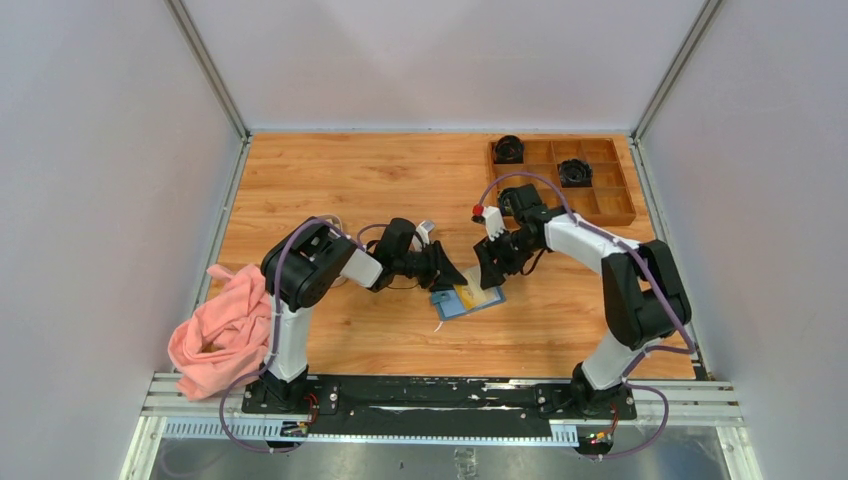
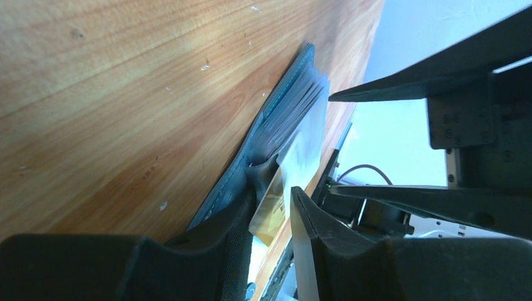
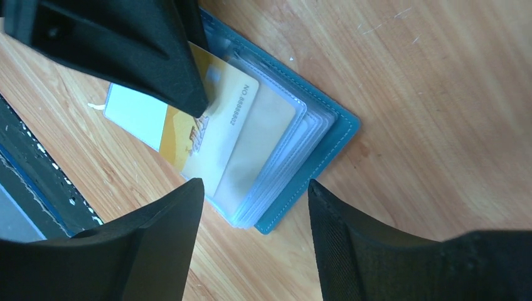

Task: Put the credit cards into the card holder
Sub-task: Insert the credit card into the card holder.

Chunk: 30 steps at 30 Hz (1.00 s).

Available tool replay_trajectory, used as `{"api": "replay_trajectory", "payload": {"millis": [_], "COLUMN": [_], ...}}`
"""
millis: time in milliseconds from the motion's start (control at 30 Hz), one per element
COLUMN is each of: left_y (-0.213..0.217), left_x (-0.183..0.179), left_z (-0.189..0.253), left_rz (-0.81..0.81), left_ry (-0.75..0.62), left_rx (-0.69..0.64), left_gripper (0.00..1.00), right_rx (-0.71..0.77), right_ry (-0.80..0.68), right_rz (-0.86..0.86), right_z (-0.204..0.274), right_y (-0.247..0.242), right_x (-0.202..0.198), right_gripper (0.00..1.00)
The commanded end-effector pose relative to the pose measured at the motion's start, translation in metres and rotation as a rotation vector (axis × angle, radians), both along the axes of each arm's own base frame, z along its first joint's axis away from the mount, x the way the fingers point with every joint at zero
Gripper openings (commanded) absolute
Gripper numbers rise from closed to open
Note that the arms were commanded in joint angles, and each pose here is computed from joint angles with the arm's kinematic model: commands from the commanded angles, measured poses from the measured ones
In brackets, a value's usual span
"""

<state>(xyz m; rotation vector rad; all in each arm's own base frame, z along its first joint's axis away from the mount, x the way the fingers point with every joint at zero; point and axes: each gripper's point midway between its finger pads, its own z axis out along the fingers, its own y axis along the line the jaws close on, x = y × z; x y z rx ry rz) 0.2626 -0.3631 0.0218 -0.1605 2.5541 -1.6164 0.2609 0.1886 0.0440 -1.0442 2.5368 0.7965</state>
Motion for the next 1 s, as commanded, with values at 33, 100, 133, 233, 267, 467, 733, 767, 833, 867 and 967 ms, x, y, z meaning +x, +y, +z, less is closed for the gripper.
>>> {"api": "replay_trajectory", "payload": {"millis": [33,100,133,233,267,467,733,767,833,867,967], "left_y": [0.017,0.018,0.018,0.018,0.017,0.018,0.018,0.018,0.018,0.017,0.018], "left_x": [-0.017,-0.018,-0.018,-0.018,-0.018,-0.018,-0.018,-0.018,-0.018,-0.019,-0.019], "left_z": [-0.043,-0.045,-0.046,-0.049,-0.049,-0.051,-0.051,-0.052,-0.052,-0.053,-0.055], "left_rz": [0.01,0.009,0.007,0.007,0.005,0.003,0.002,0.002,0.0,-0.004,-0.003], "left_ry": [0.074,0.076,0.077,0.078,0.077,0.078,0.075,0.075,0.077,0.078,0.081], "left_rx": [0.14,0.144,0.146,0.148,0.148,0.153,0.152,0.153,0.153,0.153,0.155], "left_gripper": [0.35,0.36,0.36,0.36,0.36,0.36,0.37,0.37,0.37,0.37,0.37], "right_rx": [-0.015,0.003,0.024,0.159,0.209,0.223,-0.018,-0.046,-0.073,-0.086,-0.12], "right_ry": [-0.183,-0.238,-0.259,-0.284,-0.283,-0.295,-0.316,-0.337,-0.374,-0.388,-0.409], "right_rz": [0.063,0.093,0.112,0.229,0.284,0.5,0.453,0.448,0.451,0.454,0.463], "right_z": [0.038,0.05,0.056,0.072,0.076,0.066,0.016,0.012,0.008,0.006,-0.001], "right_y": [-0.008,-0.008,-0.006,0.014,0.024,0.076,0.087,0.086,0.086,0.086,0.088], "right_x": [0.01,0.009,0.008,-0.012,-0.023,-0.062,-0.047,-0.045,-0.044,-0.044,-0.045], "right_gripper": [0.68,0.68,0.68,0.65,0.64,0.21,0.02,0.02,0.02,0.02,0.02]}}
